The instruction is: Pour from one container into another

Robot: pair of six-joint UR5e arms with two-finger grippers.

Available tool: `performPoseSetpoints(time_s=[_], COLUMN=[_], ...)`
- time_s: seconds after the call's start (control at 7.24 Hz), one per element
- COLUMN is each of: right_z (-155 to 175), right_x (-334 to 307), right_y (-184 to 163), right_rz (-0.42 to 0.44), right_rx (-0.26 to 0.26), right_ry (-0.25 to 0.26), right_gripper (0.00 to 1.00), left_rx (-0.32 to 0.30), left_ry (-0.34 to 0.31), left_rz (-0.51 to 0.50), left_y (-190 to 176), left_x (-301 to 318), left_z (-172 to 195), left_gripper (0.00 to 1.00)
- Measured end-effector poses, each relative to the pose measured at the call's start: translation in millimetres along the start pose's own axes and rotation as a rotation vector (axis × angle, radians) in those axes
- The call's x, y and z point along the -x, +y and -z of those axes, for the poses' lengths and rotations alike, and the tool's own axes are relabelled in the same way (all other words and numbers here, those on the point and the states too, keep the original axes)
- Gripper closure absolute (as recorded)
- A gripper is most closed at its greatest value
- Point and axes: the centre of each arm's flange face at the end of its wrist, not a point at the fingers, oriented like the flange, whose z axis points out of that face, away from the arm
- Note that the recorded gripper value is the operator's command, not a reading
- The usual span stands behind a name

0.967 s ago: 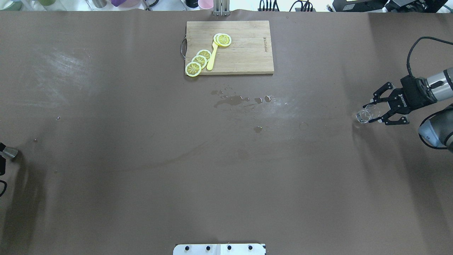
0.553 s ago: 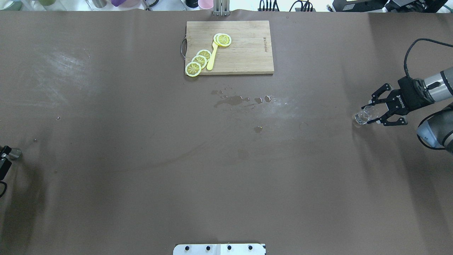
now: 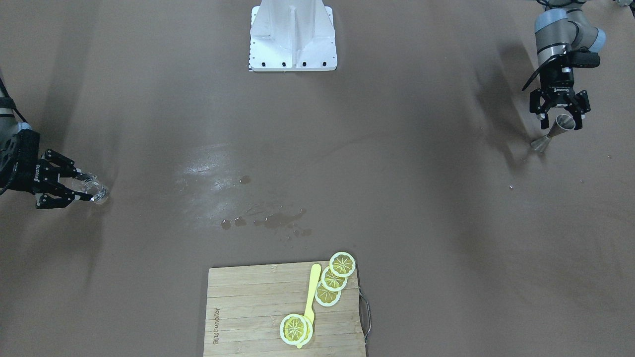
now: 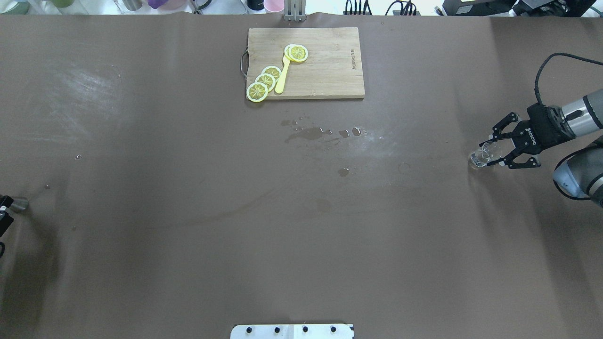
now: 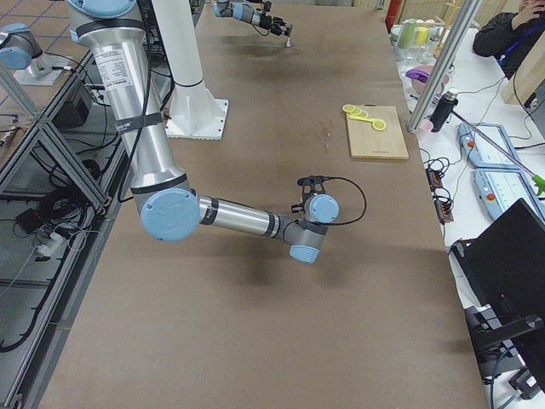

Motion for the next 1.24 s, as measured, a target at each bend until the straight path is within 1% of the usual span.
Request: performPoseSetpoints(time_s=[0.14,0.28,0.41,0.55,0.69,0.97,1.24], right_z=[-1,-2,-3,-4,-5,-8,-9], right_x=[-1,-1,-2,-3,-3,-2,-2], right_y=[-1,-1,-2,-3,-4,-4,-5], right_rz=[-0.002,-0.008,-0.015,-0.026,-0.043,-0.058,-0.061], right_rx=[-0.001,-0.001,-0.002,-0.002,-0.003,-0.003,-0.004], right_ry=[-0.001,-0.002,-0.002,-0.003,-0.005,-0.010,-0.012], right_gripper=[1.00,0.95,0.43,0.19,0.00,0.00,0.00], left_rx=[0.002,0.005,0.012,0.024,0.033,0.054,0.124], left_ry=[-0.001,-0.002,-0.004,-0.008,-0.017,-0.050,-0.086], left_rz=[0.002,0.002,-0.004,-0.017,-0.036,-0.049,-0.003], left_y=[-12,-22,-32,-40,-47,-62,-78], left_x=[4,7,7,6,5,5,10], left_z=[4,7,10,12,13,10,1], left_gripper=[0.01,0.01,0.01,0.01,0.01,0.01,0.01])
